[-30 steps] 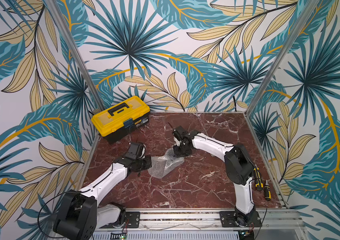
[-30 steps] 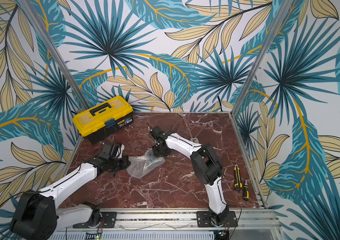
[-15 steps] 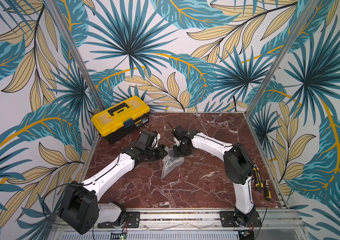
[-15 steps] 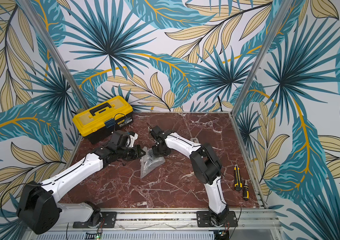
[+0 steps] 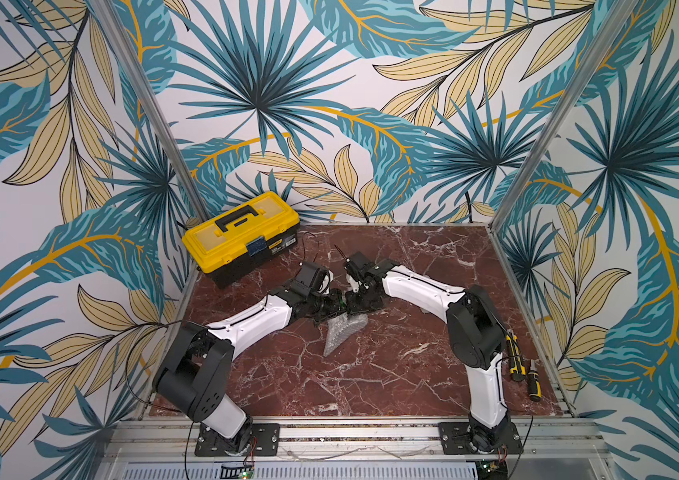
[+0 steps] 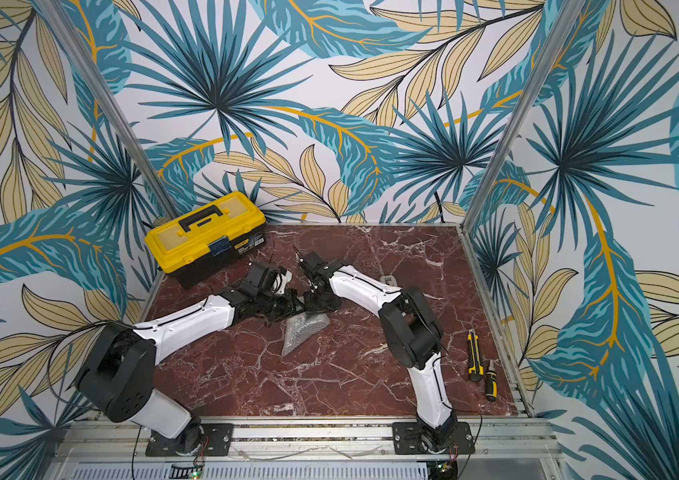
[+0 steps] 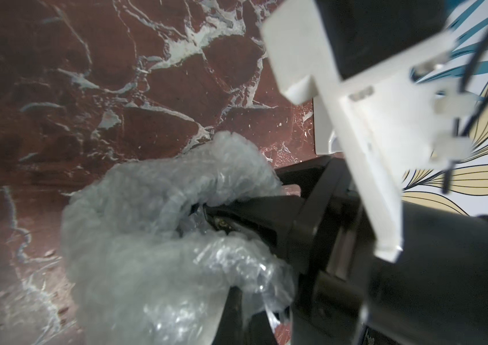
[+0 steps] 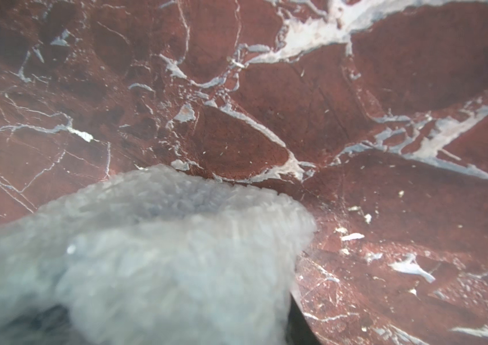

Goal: Wrap mugs in bubble wrap
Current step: Wrap the mug in bubble wrap.

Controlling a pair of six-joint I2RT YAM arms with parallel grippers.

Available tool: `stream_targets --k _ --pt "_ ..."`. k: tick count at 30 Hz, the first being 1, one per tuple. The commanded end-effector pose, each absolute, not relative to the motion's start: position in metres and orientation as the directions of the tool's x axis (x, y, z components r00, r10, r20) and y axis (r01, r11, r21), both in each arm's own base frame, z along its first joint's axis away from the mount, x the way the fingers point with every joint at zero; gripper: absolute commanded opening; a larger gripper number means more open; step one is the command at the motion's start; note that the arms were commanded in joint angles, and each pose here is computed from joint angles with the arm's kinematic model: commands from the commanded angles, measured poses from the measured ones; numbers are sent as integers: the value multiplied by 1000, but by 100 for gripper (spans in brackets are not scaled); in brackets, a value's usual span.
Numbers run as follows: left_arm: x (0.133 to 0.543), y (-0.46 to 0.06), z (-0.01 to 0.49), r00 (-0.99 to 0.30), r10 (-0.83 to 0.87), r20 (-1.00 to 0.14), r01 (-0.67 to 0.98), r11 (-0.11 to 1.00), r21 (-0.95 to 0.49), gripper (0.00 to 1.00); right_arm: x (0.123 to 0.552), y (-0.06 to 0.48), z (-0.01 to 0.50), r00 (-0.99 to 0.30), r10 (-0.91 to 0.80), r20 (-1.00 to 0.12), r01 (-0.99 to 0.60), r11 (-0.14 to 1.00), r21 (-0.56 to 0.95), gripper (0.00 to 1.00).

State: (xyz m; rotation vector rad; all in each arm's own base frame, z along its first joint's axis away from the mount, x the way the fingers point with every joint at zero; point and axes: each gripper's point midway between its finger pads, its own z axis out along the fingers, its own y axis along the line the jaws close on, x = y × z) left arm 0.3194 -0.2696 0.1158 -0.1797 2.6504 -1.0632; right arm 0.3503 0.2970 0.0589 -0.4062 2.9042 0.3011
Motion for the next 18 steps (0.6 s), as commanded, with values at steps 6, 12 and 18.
stream_targets --k 6,12,18 --pt "335 -274 103 -946 -243 -212 -35 731 -681 0 320 298 56 -946 -292 -138 -316 925 210 36" --pt "336 -274 90 -951 -241 -191 -54 743 -668 0 323 297 80 -944 -279 -176 -314 923 223 46" --pt "336 -273 84 -953 -243 -183 -64 749 -660 0 324 291 98 -947 -247 -206 -293 927 235 56"
